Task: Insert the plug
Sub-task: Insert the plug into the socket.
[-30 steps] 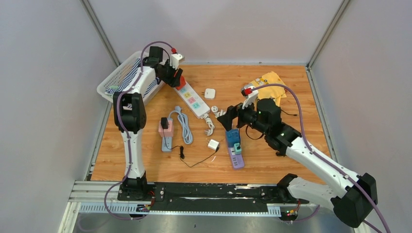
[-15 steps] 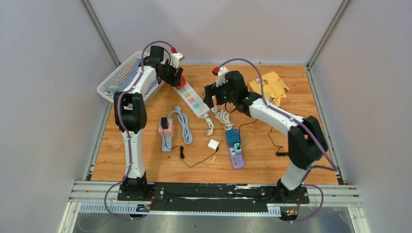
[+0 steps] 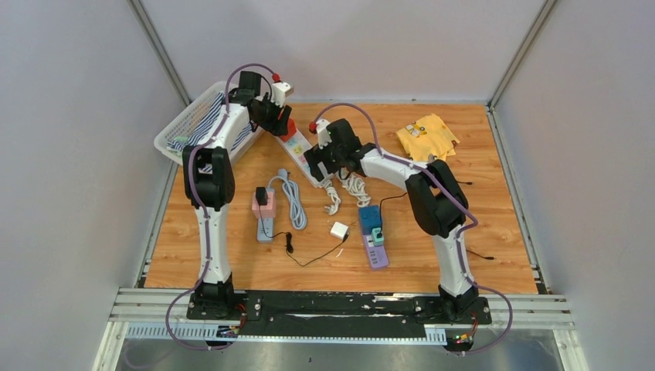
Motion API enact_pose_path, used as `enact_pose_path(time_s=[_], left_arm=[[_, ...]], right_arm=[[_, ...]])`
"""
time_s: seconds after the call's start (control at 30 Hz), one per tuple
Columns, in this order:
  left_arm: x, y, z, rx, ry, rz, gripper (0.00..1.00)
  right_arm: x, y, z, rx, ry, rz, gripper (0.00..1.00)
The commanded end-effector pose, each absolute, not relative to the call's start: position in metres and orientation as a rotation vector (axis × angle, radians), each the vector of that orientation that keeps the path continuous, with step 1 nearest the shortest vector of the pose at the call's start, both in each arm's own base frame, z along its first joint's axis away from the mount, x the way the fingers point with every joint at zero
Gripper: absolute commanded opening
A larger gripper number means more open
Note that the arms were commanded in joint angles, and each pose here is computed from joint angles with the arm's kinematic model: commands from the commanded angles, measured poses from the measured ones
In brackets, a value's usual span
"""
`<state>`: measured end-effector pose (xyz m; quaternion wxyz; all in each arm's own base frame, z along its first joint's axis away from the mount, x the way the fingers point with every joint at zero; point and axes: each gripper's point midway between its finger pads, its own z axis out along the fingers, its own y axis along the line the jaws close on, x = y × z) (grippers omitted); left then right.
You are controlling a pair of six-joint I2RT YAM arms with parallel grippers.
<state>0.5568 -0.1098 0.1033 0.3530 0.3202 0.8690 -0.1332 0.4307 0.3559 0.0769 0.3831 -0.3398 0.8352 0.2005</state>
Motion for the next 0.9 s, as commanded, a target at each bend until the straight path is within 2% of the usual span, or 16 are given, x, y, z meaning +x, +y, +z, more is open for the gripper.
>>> enact_pose_path(time_s=[0.0,0.17,0.37,0.47,0.57,0.63,0.87], left_arm=[[0.555,-0.098,0.059,0.799,2.362,-0.311,0.00],[0.554,-0.097,0.057,0.798,2.368,-0.307,0.00],[0.553,-0.097,0.060,0.796,2.365,-0.306,0.00],[0.552,-0.097,0.065,0.788,2.361,-0.306,0.00],[0.550,-0.098,0.073,0.778,2.353,-0.315,0.00],[0.549,-0.100,0.080,0.768,2.345,-0.329,0.00],[0.543,-0.112,0.110,0.753,2.289,-0.404,0.00]], right_arm=[[0.435,0.374,0.072,-0.969,2.074,0.424,0.95],[0.441,0.381,0.049,-1.013,2.084,0.389,0.94],[0.436,0.385,0.025,-1.088,2.109,0.345,0.86],[0.430,0.381,0.019,-1.106,2.121,0.347,0.76],[0.419,0.377,0.015,-1.127,2.138,0.369,0.59],[0.410,0.372,0.014,-1.132,2.152,0.376,0.54],[0.389,0.359,0.010,-1.148,2.183,0.377,0.52]])
